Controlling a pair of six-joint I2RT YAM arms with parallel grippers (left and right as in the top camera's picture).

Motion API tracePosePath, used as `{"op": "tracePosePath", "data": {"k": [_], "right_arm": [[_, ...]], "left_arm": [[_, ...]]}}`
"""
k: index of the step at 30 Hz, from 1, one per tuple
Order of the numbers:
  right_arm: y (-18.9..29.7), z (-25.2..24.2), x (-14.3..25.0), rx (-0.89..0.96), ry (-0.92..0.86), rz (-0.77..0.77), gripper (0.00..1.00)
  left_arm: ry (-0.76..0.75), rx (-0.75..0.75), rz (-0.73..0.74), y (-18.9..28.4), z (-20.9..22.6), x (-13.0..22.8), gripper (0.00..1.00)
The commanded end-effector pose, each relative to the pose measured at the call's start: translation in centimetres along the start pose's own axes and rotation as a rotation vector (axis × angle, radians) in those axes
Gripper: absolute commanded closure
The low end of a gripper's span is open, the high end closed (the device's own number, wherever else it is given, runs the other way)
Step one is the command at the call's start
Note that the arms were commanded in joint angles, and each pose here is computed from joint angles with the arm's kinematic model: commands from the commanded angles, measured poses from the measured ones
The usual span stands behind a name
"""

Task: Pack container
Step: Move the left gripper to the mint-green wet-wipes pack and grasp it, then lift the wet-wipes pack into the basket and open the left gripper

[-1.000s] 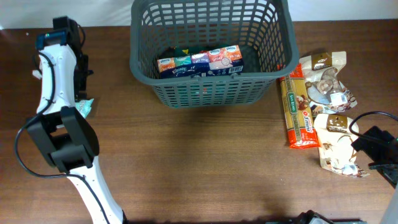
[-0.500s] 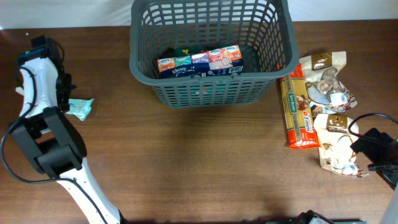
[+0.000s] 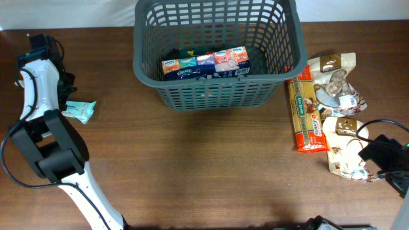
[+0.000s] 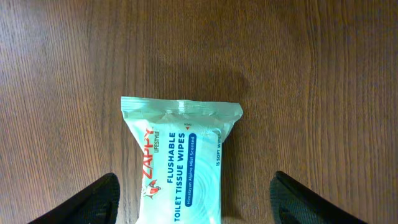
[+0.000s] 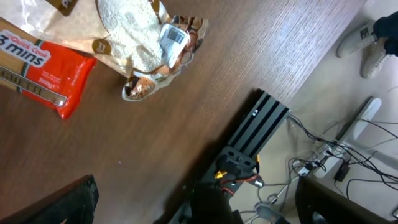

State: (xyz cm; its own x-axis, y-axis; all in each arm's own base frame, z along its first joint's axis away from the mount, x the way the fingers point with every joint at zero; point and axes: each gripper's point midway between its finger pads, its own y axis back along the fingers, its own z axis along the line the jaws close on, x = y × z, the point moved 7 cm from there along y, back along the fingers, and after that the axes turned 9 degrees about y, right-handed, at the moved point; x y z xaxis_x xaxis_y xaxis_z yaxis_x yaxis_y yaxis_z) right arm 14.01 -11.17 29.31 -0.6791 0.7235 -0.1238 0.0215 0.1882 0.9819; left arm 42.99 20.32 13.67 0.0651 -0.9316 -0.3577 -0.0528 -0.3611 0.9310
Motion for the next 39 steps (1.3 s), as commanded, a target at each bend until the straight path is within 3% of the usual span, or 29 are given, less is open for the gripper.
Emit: {"op": "tracePosePath", "data": {"k": [1, 12, 15, 19, 25, 29, 34, 39], "right_arm": [[0.1, -0.1, 0.1, -0.001, -0.004, 0.001, 0.01], [0.1, -0.2, 0.3, 0.003, -0.002, 0.015, 0.01], [0.1, -0.2, 0.3, 0.003, -0.002, 0.016, 0.01], [0.1, -0.2, 0.3, 0.003, -0.001, 0.017, 0.01], [0.1, -0.2, 0.3, 0.003, -0.001, 0.017, 0.01], [0.1, -0.2, 0.3, 0.003, -0.002, 0.016, 0.01], [0.1, -0.2, 0.3, 0.003, -0.002, 0.014, 0.01], [0.1, -0.2, 0.3, 0.003, -0.002, 0.014, 0.01]], "left_arm": [[-0.040, -0.042, 0.021, -2.1, 0.2, 0.8, 0.29], [-0.061, -0.097, 0.118, -6.6, 0.3, 3.2, 0.34], [-0.065, -0.106, 0.138, -7.2, 0.4, 3.6, 0.54], [-0.063, -0.095, 0.174, -7.5, 0.2, 4.1, 0.96], [-0.046, -0.017, 0.260, -6.9, -1.0, 4.6, 0.98], [-0.035, 0.119, 0.300, -4.1, -3.6, 3.6, 0.98], [-0.135, 0.470, 0.298, 4.5, -8.8, 0.5, 0.98], [-0.290, 0.835, 0.101, 16.3, -11.6, -3.1, 0.98]]}}
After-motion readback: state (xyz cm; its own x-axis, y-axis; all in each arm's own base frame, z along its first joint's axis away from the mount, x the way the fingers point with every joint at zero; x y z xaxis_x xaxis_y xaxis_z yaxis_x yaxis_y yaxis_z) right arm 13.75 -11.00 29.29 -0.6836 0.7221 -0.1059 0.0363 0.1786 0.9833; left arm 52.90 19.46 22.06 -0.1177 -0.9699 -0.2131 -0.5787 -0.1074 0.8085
